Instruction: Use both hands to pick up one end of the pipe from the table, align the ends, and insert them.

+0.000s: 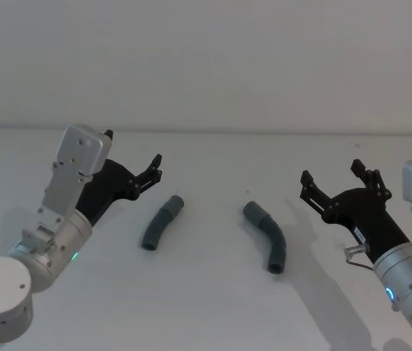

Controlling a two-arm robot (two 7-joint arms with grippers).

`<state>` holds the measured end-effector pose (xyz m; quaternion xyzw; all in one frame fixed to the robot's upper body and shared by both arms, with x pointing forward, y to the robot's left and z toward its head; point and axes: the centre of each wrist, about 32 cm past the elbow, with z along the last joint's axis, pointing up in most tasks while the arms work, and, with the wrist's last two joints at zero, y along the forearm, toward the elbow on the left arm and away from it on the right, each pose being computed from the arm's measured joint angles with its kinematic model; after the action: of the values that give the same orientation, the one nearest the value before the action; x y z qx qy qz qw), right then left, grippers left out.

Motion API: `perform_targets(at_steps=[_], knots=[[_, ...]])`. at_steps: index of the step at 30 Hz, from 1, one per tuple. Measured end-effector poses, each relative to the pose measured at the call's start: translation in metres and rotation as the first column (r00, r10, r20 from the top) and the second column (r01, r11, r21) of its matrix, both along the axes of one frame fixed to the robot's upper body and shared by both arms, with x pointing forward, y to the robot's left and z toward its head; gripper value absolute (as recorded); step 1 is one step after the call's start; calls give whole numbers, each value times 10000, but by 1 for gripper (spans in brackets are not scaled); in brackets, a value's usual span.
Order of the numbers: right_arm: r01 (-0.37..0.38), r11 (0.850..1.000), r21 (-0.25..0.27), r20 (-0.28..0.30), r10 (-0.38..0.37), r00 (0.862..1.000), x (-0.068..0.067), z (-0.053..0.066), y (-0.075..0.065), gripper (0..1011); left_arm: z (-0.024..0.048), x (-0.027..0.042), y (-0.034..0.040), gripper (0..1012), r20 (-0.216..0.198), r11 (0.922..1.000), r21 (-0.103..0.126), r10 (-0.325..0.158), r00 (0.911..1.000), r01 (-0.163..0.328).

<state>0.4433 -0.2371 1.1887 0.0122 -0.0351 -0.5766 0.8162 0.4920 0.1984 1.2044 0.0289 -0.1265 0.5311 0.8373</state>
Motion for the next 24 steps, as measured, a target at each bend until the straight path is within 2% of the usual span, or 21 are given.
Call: perform_targets(at_steps=[24], knots=[[0,10000,-1,0,0,10000,0,0,0,1003,0,0,0,1001,0,10000,-1,-1,10000,1]])
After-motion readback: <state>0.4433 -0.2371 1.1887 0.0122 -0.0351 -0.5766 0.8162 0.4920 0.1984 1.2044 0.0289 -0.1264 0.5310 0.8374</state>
